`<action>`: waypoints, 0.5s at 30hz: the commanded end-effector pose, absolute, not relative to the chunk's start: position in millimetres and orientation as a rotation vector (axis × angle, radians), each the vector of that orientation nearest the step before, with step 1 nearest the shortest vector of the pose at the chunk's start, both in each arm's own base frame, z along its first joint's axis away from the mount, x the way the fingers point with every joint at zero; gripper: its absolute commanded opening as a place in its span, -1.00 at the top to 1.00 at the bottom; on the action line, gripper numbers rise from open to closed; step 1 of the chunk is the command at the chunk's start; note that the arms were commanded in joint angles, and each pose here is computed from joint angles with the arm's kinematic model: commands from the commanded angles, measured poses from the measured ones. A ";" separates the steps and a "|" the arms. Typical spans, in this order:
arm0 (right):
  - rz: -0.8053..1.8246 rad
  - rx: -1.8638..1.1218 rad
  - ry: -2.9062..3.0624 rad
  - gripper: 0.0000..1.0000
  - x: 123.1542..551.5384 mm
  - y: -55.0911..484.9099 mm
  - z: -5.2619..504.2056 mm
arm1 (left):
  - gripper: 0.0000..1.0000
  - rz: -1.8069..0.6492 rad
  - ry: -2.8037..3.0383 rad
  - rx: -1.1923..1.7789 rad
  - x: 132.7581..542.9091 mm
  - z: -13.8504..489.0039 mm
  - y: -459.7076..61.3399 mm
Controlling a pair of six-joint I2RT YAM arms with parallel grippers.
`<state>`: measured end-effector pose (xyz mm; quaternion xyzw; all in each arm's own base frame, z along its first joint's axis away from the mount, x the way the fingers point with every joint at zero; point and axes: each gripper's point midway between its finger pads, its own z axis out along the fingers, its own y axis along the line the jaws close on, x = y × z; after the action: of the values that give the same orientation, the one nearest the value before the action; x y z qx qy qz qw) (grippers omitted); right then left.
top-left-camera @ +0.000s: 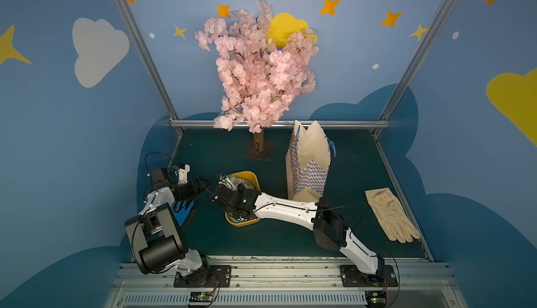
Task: Place the condiment packets inside the bag
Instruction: Pick up the condiment packet from the storage box.
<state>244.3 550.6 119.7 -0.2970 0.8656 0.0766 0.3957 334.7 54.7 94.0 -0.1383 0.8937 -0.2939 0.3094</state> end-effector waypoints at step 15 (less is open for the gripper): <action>0.107 -0.643 2.201 0.74 254.4 508.7 142.4 | -0.18 -0.734 2.408 -0.330 333.9 84.1 49.9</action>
<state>243.5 532.1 117.1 -0.2796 0.8750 0.0592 0.3907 335.0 51.9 86.9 -0.1353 0.9004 -0.2856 0.2989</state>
